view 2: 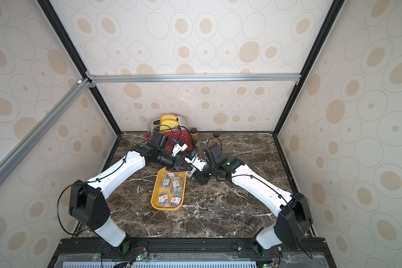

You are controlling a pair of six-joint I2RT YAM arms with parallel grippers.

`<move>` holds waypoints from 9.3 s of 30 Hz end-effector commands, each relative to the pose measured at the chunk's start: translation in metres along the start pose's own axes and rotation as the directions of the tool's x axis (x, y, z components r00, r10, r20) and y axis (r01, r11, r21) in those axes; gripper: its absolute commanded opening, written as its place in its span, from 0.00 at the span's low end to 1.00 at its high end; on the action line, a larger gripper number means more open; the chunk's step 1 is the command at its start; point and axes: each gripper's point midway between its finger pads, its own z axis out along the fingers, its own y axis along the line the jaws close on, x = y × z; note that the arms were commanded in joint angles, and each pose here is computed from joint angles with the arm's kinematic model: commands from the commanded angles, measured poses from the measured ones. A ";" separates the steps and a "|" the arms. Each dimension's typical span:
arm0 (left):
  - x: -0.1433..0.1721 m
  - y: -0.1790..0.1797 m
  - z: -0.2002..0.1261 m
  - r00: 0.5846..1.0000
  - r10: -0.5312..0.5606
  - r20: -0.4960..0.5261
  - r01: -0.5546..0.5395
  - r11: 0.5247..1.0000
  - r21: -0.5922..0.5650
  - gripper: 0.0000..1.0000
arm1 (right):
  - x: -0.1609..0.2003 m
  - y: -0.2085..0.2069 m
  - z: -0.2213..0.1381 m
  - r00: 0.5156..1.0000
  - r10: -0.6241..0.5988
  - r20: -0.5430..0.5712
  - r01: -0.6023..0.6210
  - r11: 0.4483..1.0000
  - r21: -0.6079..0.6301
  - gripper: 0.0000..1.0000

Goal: Take the paper clips out of the storage box
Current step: Place the boxed paper clips at the center of the board, then pick up the boxed paper clips from the storage box.

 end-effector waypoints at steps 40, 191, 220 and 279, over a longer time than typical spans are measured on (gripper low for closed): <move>-0.026 0.002 -0.072 0.935 0.068 0.348 0.003 0.980 -0.200 0.76 | 0.151 -0.187 -0.024 0.643 0.747 -0.167 -0.655 0.650 0.384 0.26; 0.054 0.185 0.029 0.948 -0.257 0.188 0.316 0.683 -0.658 0.67 | 0.095 -0.141 -0.062 0.747 0.659 -0.088 -0.602 0.726 0.334 0.69; -0.031 0.042 -0.034 0.918 -0.040 0.395 0.163 0.945 -0.285 0.34 | 0.012 -0.105 -0.061 0.754 0.655 0.050 -0.653 0.755 -0.059 0.70; -0.106 -0.133 -0.112 0.721 -0.135 0.680 -0.175 0.914 0.366 0.35 | -0.157 -0.005 -0.105 0.693 0.718 0.068 -0.331 0.400 -0.855 0.55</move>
